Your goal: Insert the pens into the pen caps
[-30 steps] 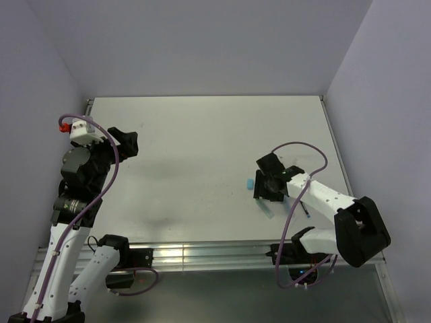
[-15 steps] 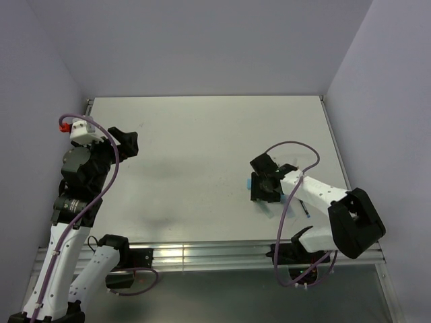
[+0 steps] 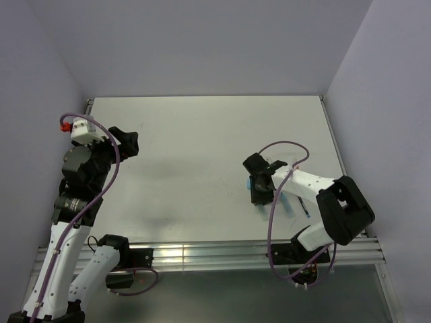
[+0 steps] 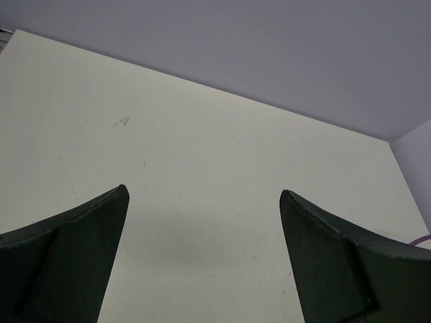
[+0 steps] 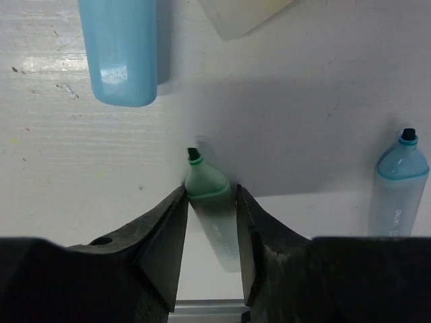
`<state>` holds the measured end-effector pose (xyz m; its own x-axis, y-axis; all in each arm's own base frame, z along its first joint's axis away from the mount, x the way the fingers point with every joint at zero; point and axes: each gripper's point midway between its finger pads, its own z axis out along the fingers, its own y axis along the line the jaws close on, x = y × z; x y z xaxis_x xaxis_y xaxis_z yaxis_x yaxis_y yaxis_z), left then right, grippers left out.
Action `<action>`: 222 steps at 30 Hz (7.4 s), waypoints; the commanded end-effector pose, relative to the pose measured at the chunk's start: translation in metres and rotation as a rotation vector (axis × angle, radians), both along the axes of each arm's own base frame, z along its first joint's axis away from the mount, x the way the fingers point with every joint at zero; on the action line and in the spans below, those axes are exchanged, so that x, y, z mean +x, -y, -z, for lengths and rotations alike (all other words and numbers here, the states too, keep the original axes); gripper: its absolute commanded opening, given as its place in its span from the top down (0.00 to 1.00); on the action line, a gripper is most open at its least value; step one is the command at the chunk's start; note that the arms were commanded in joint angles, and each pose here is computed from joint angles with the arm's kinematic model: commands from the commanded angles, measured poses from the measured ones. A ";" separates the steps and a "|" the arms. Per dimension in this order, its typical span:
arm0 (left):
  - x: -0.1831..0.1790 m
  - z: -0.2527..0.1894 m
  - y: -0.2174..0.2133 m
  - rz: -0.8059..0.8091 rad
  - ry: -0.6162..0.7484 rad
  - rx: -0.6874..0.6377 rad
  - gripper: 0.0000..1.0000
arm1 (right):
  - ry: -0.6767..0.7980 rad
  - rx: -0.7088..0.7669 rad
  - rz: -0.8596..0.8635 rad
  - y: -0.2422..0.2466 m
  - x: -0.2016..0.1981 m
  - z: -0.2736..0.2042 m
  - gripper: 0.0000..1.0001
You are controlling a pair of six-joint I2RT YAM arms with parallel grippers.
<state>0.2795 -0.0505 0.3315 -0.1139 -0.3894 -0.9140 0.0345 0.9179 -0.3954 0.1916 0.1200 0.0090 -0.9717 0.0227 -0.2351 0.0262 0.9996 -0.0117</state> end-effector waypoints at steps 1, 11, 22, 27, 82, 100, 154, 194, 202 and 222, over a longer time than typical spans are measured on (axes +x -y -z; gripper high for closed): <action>0.000 -0.010 0.001 0.005 0.028 -0.010 0.01 | -0.028 -0.020 -0.018 -0.003 -0.001 0.001 0.61; 0.004 -0.005 0.011 0.050 0.012 -0.023 0.03 | -0.002 0.056 -0.005 -0.013 -0.004 -0.011 1.00; 0.002 -0.001 0.072 0.374 0.002 -0.125 0.05 | 0.425 0.402 0.007 -0.070 0.061 -0.172 1.00; 0.000 0.000 0.105 0.574 -0.009 -0.178 0.14 | 0.625 0.587 0.036 -0.107 0.102 -0.260 1.00; 0.008 0.007 0.178 0.825 -0.092 -0.206 1.00 | 0.596 0.859 -0.126 -0.279 0.112 -0.335 0.91; 0.012 0.063 0.138 0.586 -0.320 -0.062 1.00 | 0.783 0.533 0.145 -0.089 0.147 -0.315 0.39; -0.007 0.079 0.128 0.569 -0.324 -0.057 1.00 | 0.269 -0.143 0.388 0.114 0.190 -0.034 0.55; -0.007 0.081 0.129 0.578 -0.328 -0.060 1.00 | 0.245 -0.046 0.362 0.096 0.163 -0.027 0.68; -0.006 0.081 0.129 0.576 -0.330 -0.060 1.00 | 0.263 -0.062 0.346 0.088 0.162 -0.034 0.68; -0.006 0.084 0.129 0.571 -0.336 -0.060 1.00 | 0.305 0.050 0.281 0.069 0.170 -0.049 0.58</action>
<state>0.2712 -0.1788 0.2473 -0.6114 -0.2416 -0.7535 0.3557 0.7666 -0.5345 0.3530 0.0434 0.0493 -0.8310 0.3038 -0.4660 0.3238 0.9453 0.0388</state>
